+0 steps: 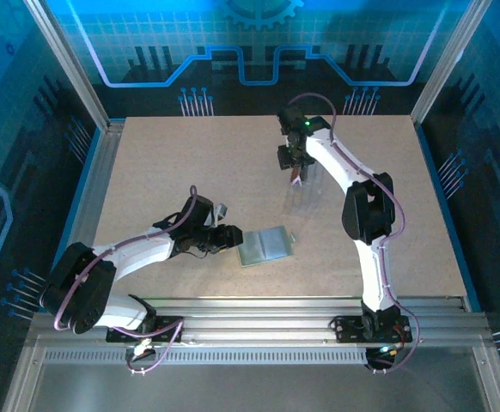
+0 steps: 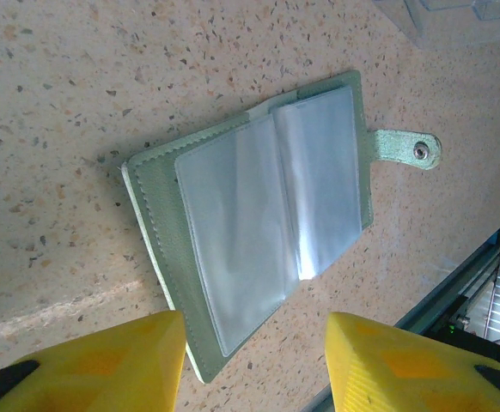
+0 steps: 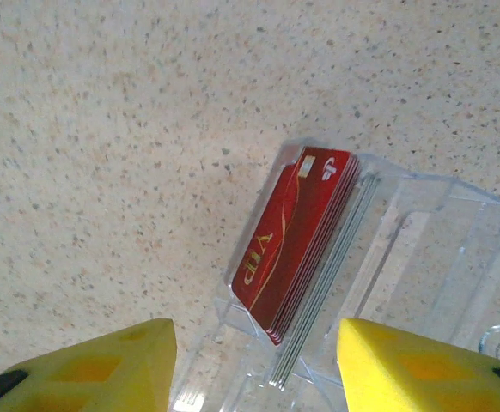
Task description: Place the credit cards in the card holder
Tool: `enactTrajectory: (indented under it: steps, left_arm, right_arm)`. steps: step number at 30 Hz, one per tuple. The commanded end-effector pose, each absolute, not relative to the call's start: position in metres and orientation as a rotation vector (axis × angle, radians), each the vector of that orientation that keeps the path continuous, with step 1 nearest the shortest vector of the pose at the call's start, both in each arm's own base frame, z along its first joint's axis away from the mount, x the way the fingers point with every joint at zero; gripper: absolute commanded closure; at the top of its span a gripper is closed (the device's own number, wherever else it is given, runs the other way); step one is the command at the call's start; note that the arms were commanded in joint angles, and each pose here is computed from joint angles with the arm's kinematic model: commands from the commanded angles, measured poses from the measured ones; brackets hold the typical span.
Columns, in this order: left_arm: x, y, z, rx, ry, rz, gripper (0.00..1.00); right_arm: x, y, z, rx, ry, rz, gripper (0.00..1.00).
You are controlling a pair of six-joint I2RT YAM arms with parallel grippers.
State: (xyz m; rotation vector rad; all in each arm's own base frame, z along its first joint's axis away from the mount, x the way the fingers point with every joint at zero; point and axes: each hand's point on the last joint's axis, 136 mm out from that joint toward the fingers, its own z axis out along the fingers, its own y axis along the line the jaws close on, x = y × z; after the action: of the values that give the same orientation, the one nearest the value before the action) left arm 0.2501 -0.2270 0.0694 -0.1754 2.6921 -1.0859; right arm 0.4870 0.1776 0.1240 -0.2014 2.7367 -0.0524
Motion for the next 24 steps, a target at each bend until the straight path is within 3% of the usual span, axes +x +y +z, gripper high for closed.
enactTrajectory:
  steps: [1, 24]
  left_arm:
    - [0.248, -0.227, 0.072, -0.187, 2.689, -1.117, 0.52]
    - [0.243, -0.223, 0.074, -0.177, 2.676, -1.106, 0.53]
  right_arm:
    - [0.472, 0.16, 0.104, -0.045, 2.872, -0.095, 0.46]
    - [0.477, 0.163, 0.065, 0.146, 2.935, -0.015, 0.49]
